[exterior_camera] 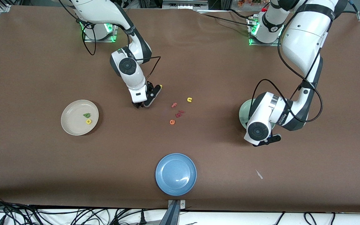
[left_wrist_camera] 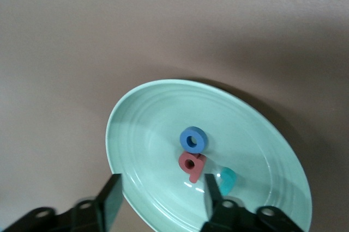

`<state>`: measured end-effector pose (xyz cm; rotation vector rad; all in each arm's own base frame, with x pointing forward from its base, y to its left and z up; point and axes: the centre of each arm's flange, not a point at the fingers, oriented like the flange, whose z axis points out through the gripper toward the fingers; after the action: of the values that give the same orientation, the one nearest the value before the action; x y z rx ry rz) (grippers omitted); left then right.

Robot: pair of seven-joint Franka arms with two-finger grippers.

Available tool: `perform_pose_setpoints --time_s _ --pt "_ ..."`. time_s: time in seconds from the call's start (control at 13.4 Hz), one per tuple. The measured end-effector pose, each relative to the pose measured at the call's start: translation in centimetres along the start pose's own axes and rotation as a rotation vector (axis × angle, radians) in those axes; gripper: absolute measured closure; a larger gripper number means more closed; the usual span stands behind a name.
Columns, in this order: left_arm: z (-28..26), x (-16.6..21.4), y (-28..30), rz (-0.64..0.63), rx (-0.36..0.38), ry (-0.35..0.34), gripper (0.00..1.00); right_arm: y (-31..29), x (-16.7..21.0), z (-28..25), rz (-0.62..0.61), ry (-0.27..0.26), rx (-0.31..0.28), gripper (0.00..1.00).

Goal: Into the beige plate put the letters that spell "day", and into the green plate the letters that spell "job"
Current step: 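Place the blue o on the green plate while the right gripper grasps the cyan y, then carry the cyan y toward the beige plate while the left gripper returns to rest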

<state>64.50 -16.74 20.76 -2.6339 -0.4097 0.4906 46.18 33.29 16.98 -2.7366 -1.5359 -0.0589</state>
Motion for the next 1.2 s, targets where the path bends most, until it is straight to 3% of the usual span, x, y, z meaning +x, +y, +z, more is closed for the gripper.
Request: perform_pose_setpoints --time_s 0.15,0.22,0.3,0.52,0.6,0.67,0.75,0.82,0.97,1.2 --pt "-1.3 0.0 -0.7 -0.014 -0.034 -0.001 0.07 -0.1 0.0 0.1 -0.001 -0.001 0.000 0.14" --pt "-2.5 0.0 -1.3 -0.023 -0.050 0.010 0.00 -0.1 0.0 0.1 -0.001 -0.001 0.000 0.19" --pt "-3.8 -0.1 -2.2 -0.034 -0.059 0.020 0.00 0.0 0.0 0.1 -0.001 0.000 0.000 0.19" --pt "-8.3 -0.2 -6.9 -0.040 -0.092 0.055 0.00 0.1 0.2 -0.4 0.001 0.009 -0.005 0.45" --pt "-9.9 -0.5 -8.6 -0.010 -0.101 0.069 0.00 0.2 0.2 -0.4 0.001 0.009 -0.005 0.45" --pt "-11.5 -1.1 -10.1 0.024 -0.113 0.075 0.00 0.2 0.2 -0.5 0.002 0.011 -0.006 0.52" --pt "-13.4 -2.0 -11.6 0.068 -0.150 0.073 0.00 0.3 0.2 -0.6 0.003 0.012 -0.007 0.62" --pt "-15.1 -2.9 -13.0 0.119 -0.206 0.071 0.00 0.3 0.2 -0.6 0.008 0.012 -0.007 0.62" --pt "-18.4 -4.6 -16.2 0.229 -0.284 0.099 0.00 0.4 0.2 -0.7 0.034 0.015 -0.009 0.75" --pt "-23.2 -7.5 -20.0 0.315 -0.316 0.200 0.00 0.4 0.2 -0.7 0.055 0.015 -0.009 0.75"
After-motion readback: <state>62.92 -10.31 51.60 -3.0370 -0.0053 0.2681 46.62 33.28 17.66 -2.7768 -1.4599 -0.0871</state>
